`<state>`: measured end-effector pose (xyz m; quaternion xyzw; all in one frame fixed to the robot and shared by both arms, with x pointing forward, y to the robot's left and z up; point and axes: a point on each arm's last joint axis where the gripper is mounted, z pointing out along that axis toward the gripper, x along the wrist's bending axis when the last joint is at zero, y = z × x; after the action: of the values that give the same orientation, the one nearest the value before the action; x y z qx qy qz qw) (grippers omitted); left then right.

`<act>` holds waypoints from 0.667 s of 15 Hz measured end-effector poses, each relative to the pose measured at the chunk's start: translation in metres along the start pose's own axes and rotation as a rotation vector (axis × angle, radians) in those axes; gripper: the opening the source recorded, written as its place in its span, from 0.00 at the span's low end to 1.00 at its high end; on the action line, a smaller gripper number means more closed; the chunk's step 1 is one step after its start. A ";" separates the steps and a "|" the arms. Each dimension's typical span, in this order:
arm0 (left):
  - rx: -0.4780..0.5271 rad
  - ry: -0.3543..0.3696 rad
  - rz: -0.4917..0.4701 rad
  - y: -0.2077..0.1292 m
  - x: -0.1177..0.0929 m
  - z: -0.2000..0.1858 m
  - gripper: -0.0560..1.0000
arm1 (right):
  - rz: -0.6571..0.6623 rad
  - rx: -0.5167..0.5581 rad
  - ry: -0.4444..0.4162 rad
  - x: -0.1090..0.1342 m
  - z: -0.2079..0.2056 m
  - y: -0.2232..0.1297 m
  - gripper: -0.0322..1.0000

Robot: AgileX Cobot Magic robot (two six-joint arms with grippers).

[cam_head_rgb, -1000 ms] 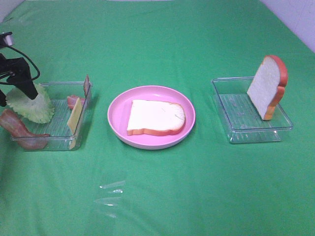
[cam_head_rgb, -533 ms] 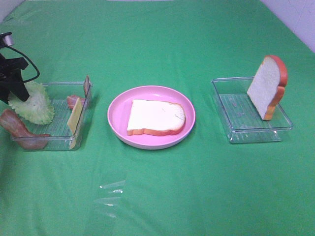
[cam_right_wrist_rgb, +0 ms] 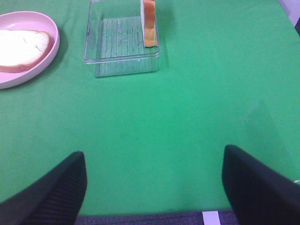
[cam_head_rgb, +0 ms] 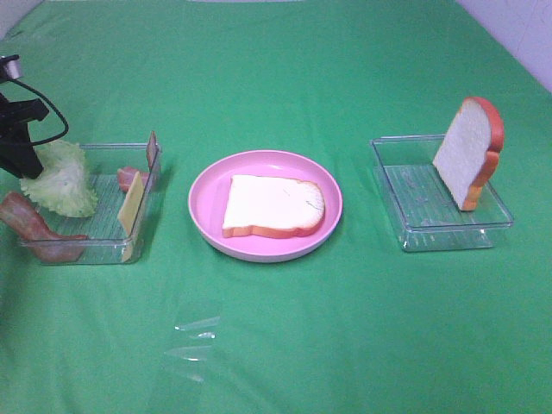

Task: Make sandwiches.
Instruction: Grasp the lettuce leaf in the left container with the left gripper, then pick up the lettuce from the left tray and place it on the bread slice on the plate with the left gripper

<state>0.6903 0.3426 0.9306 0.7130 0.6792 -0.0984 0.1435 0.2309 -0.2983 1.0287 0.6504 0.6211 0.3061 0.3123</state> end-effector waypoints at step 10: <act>-0.163 -0.078 0.041 0.000 -0.034 -0.058 0.05 | 0.000 0.000 0.000 0.000 0.000 0.000 0.78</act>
<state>0.6851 0.3303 0.9964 0.7084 0.6641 -0.0678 0.2293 0.2309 -0.2983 1.0287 0.6504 0.6211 0.3061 0.3123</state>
